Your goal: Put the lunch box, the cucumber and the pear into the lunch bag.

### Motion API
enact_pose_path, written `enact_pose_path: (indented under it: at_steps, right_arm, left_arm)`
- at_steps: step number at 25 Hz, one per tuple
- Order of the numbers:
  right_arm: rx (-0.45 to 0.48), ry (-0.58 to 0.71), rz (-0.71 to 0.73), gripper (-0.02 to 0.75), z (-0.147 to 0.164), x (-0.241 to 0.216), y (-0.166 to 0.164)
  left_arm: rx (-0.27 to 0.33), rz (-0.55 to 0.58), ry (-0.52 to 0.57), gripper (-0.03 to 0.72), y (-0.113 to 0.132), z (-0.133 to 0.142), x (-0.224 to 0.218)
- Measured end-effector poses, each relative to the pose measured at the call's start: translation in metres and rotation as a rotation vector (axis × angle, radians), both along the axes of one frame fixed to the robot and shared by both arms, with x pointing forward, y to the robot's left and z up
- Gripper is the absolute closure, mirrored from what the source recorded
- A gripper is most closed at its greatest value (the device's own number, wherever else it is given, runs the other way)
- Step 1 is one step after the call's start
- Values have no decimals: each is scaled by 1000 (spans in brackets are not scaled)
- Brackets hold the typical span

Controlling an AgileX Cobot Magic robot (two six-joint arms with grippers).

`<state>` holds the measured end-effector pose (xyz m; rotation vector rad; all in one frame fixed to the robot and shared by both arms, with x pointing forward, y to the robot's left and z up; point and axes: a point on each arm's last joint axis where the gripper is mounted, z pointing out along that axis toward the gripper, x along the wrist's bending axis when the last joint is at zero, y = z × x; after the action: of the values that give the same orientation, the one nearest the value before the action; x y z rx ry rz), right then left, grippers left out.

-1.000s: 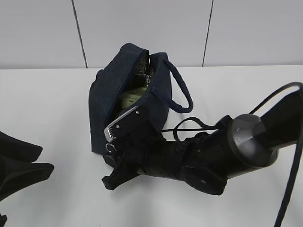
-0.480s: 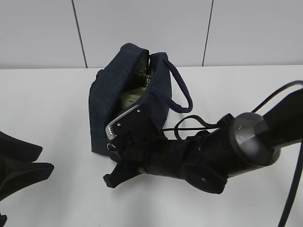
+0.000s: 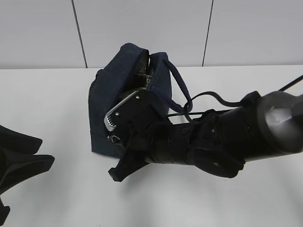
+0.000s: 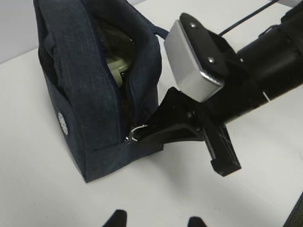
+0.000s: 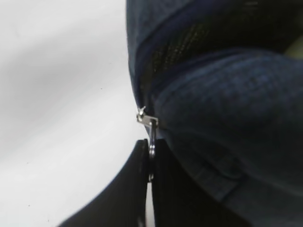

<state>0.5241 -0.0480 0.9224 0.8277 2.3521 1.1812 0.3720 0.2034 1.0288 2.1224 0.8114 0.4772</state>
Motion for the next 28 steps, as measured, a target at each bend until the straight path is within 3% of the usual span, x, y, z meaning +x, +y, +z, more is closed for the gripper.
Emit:
enact_pose_path:
  at_steps: [4, 13, 28]
  right_arm:
    - [-40, -18, 44, 738, 12, -4, -2]
    - [-2, -10, 134, 738, 20, -12, 2]
    - [-23, -98, 63, 738, 55, 14, 13]
  left_arm:
    - [0, 0, 0, 446, 0, 0, 0]
    - [-6, 7, -12, 446, 0, 1, 1]
    - [-10, 12, -23, 446, 0, 2, 2]
